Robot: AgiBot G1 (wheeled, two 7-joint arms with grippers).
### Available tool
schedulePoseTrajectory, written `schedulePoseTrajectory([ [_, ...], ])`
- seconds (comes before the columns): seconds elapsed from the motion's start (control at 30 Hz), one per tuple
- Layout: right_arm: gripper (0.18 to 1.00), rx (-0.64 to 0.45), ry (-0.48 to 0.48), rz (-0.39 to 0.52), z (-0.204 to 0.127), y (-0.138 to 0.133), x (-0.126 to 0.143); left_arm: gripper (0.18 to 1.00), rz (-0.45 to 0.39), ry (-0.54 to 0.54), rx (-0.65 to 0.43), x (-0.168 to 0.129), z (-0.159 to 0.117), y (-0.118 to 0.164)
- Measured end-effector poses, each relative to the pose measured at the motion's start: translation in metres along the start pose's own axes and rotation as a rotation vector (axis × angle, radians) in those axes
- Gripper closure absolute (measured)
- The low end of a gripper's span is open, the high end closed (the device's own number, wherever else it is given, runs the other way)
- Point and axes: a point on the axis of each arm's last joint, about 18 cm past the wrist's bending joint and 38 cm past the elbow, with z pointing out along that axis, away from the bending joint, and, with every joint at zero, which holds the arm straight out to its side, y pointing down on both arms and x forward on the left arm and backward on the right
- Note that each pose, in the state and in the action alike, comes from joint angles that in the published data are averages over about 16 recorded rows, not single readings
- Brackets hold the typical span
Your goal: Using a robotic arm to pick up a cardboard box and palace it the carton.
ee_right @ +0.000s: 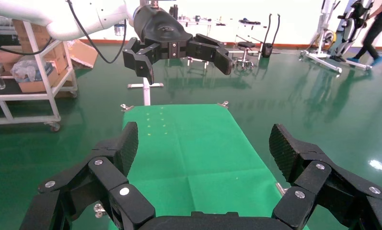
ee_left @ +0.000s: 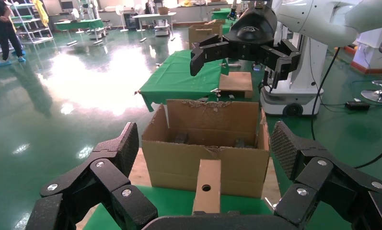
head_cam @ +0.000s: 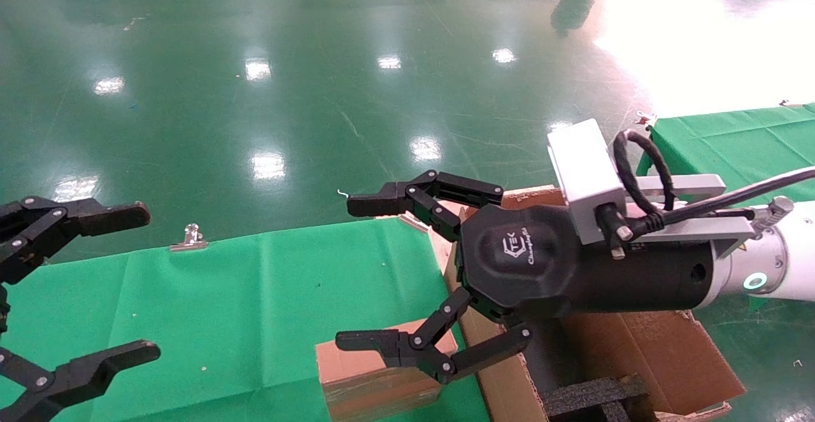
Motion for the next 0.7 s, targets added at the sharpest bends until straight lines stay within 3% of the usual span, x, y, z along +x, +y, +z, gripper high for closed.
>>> schedulePoseTrajectory([
  [0.7,0.178,0.0,0.0,0.0,0.0,0.0,0.0,0.187,0.0,0.0,0.0,0.0,0.0,0.0],
])
